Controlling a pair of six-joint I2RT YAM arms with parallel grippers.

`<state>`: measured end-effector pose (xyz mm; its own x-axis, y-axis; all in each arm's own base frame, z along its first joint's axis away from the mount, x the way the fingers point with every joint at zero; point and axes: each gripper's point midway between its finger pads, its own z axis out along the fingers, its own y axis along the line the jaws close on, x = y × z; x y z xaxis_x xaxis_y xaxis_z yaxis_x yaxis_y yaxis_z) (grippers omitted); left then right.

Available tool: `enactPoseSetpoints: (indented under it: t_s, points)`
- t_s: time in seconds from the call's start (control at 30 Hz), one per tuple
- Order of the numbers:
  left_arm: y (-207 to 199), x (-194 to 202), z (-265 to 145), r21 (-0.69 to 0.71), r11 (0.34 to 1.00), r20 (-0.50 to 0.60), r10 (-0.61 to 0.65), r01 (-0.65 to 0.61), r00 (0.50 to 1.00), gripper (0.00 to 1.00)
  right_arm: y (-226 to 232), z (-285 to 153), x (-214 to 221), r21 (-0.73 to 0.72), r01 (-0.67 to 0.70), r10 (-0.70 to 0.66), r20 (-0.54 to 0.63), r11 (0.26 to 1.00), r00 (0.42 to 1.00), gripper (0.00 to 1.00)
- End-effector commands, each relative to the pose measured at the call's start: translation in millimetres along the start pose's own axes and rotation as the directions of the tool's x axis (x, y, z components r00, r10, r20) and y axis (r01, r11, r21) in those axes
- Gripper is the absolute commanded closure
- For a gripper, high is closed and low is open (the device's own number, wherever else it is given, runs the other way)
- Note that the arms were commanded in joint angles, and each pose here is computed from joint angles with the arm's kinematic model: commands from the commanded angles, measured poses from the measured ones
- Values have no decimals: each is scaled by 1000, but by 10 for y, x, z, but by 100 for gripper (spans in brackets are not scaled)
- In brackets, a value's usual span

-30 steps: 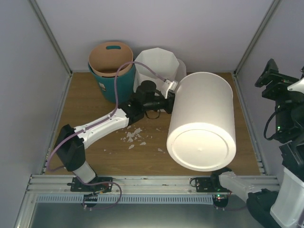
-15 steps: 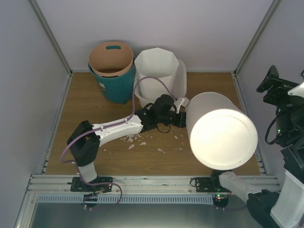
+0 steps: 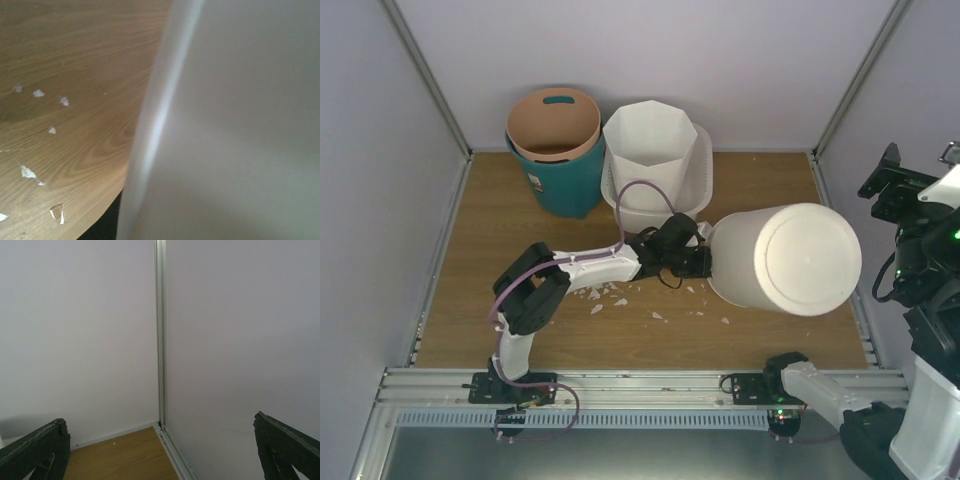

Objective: Turn the large container upside down

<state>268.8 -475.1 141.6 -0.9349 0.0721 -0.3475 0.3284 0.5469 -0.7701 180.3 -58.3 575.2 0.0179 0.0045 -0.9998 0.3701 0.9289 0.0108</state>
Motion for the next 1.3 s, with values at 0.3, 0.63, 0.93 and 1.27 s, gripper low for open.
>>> enactPoseSetpoints:
  t_s: [0.3,0.63,0.93,1.27]
  points:
    - [57,-35,320,39,990,-27,-137,138,990,100,164,250,404,10,74,-73,-78,997,994,0]
    - [130,27,495,18,983,-57,-181,182,982,83,401,350,838,-82,73,-88,-196,994,977,0]
    - [520,254,460,-127,967,-69,-231,221,970,63,642,383,1217,-190,62,-115,-286,980,951,0]
    - [988,580,300,-291,930,-104,-264,224,959,51,824,414,1574,-261,45,-142,-366,964,920,0]
